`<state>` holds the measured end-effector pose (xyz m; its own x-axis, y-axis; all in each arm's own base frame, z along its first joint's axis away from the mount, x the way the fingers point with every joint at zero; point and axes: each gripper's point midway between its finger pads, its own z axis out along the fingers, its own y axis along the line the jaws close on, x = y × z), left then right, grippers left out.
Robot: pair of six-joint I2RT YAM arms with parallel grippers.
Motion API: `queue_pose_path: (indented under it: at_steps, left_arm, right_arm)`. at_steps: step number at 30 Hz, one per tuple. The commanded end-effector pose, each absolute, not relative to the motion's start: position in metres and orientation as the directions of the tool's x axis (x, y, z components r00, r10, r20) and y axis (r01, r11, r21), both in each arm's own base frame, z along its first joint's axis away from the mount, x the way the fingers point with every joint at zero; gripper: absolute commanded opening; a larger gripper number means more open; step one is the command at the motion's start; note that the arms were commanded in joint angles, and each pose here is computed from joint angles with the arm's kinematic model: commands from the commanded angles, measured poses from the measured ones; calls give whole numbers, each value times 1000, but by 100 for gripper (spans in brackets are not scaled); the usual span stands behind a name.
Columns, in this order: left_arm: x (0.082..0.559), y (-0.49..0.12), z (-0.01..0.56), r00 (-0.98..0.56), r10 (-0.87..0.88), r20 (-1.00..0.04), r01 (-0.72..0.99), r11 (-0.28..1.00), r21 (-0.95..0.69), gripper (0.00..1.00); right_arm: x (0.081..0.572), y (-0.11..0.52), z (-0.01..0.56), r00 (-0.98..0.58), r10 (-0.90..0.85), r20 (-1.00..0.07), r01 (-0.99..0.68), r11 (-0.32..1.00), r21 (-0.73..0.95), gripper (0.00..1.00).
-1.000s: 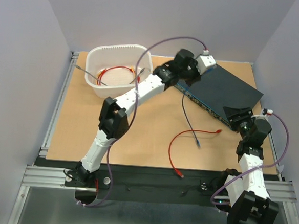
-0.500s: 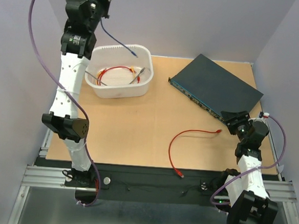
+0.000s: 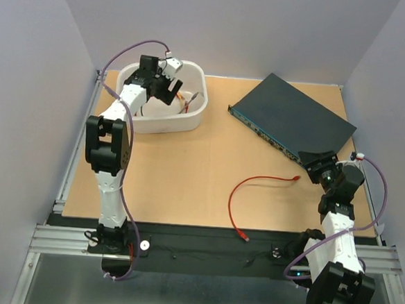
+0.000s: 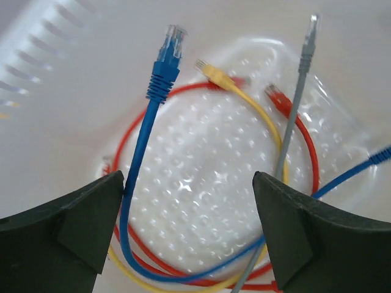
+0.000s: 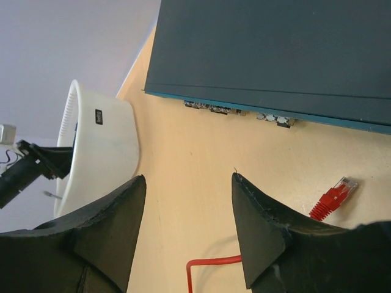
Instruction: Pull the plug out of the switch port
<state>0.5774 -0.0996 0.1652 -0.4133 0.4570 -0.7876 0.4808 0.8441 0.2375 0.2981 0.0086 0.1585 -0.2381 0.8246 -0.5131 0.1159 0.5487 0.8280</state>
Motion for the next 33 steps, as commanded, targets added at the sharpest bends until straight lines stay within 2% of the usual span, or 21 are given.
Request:
queue_pose_path:
  at_steps: [1,3,5,6,9,10,13,16,21,26,27,28,29,30,33]
  left_arm:
    - [535,-125,355,-38,387,-921,437,835,333,99]
    - [504,-163,385,11,389,-921,486,803,345,99]
    - [470,-205,375,9,415,-910,610,719,334,99]
    - [443,-248,353,14,439,-898,713,626,317,99]
    - [377,-313,302,5,488,-873,879,414,236,99]
    - [342,-344,270,11,524,-852,931,305,200,99]
    - [280,-396,213,58,587,-807,981,117,156,99]
    - [253,-429,167,107,627,-772,987,25,157,99]
    - [246,-466,109,134,668,-732,988,-31,153,99]
    - [281,-487,86,124,675,-727,967,83,242,99]
    - [287,-485,80,105,687,-719,961,115,250,93]
    - [286,-485,78,98,690,-718,962,119,246,54]
    - [282,-485,85,98,677,-729,966,112,233,31]
    - [277,-482,84,75,677,-732,971,118,208,0]
    - [270,-474,125,56,640,-767,971,143,190,0]
  right_arm:
    - [297,12,161,-249,806,-537,92,571,816,64]
    - [297,11,161,-248,806,-537,96,572,814,64]
    - [297,11,161,-249,808,-535,99,570,815,65]
    - [297,11,161,-248,807,-536,100,572,814,65]
    - [297,12,164,-246,812,-530,96,564,820,66]
    - [296,13,166,-248,812,-528,91,562,822,66]
    - [295,11,173,-233,817,-527,92,558,824,66]
    - [294,4,182,-192,817,-543,113,568,815,66]
    - [288,-2,189,-172,788,-591,134,613,779,68]
    - [284,-1,189,-181,774,-607,140,632,763,68]
    - [284,-1,189,-183,771,-610,138,634,761,68]
    - [283,-1,189,-183,770,-611,142,636,759,68]
    - [284,-1,189,-185,767,-615,142,640,755,68]
    - [283,-2,188,-184,766,-617,146,642,753,68]
    - [284,-5,185,-178,765,-619,160,643,749,68]
